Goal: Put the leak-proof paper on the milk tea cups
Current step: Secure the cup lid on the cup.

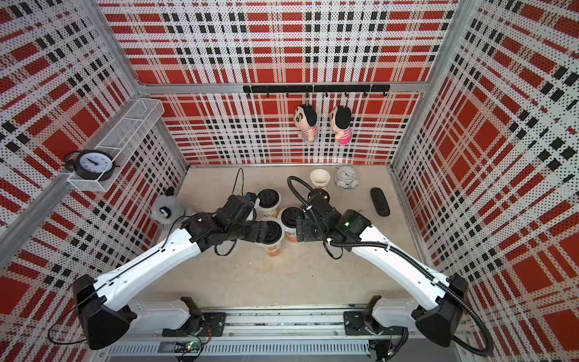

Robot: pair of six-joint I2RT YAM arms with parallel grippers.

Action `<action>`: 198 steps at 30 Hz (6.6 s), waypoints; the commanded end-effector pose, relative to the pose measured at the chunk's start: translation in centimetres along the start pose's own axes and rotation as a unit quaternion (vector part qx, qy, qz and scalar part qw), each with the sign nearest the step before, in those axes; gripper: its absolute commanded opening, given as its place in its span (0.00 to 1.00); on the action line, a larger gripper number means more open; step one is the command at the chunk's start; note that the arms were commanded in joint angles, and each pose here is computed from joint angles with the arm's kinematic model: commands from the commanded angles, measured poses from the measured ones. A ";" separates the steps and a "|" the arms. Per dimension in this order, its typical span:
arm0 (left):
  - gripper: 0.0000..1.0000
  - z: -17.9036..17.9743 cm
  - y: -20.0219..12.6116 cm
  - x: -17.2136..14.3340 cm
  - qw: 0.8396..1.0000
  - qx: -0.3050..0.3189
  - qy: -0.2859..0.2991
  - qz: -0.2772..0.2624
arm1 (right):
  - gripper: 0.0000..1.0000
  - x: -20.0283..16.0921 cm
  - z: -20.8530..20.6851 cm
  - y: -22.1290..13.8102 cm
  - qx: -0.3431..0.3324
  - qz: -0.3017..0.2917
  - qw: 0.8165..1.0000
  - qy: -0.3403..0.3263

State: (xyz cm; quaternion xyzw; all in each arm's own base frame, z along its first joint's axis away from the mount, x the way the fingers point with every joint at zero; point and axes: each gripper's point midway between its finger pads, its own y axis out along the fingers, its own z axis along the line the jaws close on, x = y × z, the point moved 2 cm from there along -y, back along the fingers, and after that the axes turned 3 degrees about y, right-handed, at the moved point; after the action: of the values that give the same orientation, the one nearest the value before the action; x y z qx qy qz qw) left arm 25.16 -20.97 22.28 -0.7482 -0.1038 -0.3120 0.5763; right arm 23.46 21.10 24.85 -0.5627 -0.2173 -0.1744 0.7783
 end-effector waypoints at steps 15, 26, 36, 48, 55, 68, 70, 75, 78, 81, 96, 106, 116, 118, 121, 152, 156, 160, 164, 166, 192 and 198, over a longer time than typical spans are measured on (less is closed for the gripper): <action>0.77 0.5 0.5 0.4 1.000 0.004 -0.012 -0.008 | 0.87 0.1 1.0 1.1 0.018 0.005 1.000 0.007; 0.76 1.3 1.2 -1.2 1.000 0.011 -0.019 0.007 | 0.86 -0.2 1.3 1.9 0.021 0.017 1.000 0.002; 0.76 1.4 1.7 -1.9 1.000 0.010 -0.021 0.016 | 0.85 -0.3 2.5 2.6 0.034 0.027 0.999 -0.006; 0.76 1.6 2.1 -3.0 0.999 0.009 -0.024 0.027 | 0.76 -0.4 5.8 4.9 0.057 0.036 0.998 -0.014; 0.76 1.7 2.2 -3.5 0.999 0.008 -0.026 0.030 | 0.64 0.0 6.6 4.8 0.071 0.026 0.997 0.004; 0.76 1.8 2.4 -3.9 0.999 0.006 -0.026 0.034 | 0.50 -0.5 7.5 6.1 0.075 0.036 0.996 0.012; 0.76 1.8 2.4 -3.9 0.999 0.005 -0.026 0.034 | 0.47 -0.6 7.4 6.4 0.073 0.038 0.997 0.012; 0.76 1.7 2.4 -4.0 0.999 0.003 -0.026 0.034 | 0.41 -1.4 6.9 7.0 0.063 0.049 0.997 0.016; 0.76 1.7 2.4 -4.1 0.999 0.002 -0.026 0.035 | 0.40 -2.1 6.5 7.3 0.053 0.056 0.997 0.020; 0.76 1.7 2.5 -4.1 0.999 0.002 -0.026 0.036 | 0.39 -3.0 5.7 7.7 0.037 0.066 0.997 0.022; 0.76 1.9 2.5 -4.8 0.999 0.001 -0.027 0.039 | 0.39 -7.0 3.1 9.2 -0.006 0.108 0.994 0.031; 0.76 2.6 2.4 -5.5 0.999 0.002 -0.035 0.039 | 0.39 -6.6 3.5 8.5 -0.006 0.099 0.995 0.029; 0.76 3.1 2.7 -5.5 0.998 -0.004 -0.045 0.033 | 0.44 -1.0 6.7 4.9 0.044 0.015 0.999 0.009; 0.76 3.1 2.8 -5.4 0.998 -0.005 -0.045 0.033 | 0.44 -0.6 7.4 4.9 0.054 0.013 0.998 0.005; 0.76 3.1 2.9 -5.3 0.998 -0.007 -0.044 0.032 | 0.46 -0.3 8.6 5.1 0.076 0.015 0.997 0.004; 0.76 2.3 3.2 -4.7 0.999 -0.021 -0.039 0.027 | 0.50 -2.1 9.4 8.4 0.047 0.051 0.997 0.016; 0.76 1.6 2.6 -3.8 0.999 -0.032 -0.034 0.015 | 0.50 -2.7 8.3 8.3 0.031 0.052 0.998 0.025; 0.76 0.6 1.6 -2.5 0.998 -0.048 -0.028 -0.003 | 0.49 -3.1 7.6 8.2 0.023 0.054 0.998 0.031; 0.74 -0.2 0.0 -1.1 0.997 -0.059 -0.027 -0.028 | 0.49 -3.6 7.1 8.3 0.014 0.057 0.998 0.034; 0.71 -0.4 -1.0 -0.5 0.997 -0.062 -0.031 -0.043 | 0.49 -3.7 6.9 8.5 0.012 0.060 0.998 0.034; 0.41 2.1 0.4 -1.7 0.996 -0.043 -0.068 -0.036 | 0.48 -4.4 6.4 8.7 0.006 0.068 0.997 0.035; 0.41 2.1 1.4 -2.5 0.996 -0.045 -0.068 -0.024 | 0.47 -4.6 6.4 8.8 0.006 0.070 0.997 0.034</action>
State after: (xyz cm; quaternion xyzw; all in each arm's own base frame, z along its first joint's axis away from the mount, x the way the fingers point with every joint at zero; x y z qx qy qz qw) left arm 24.49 -18.72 20.12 -0.7866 -0.1522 -0.2785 0.5296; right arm 24.80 32.25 20.75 -0.4985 -0.1785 -0.1686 0.8314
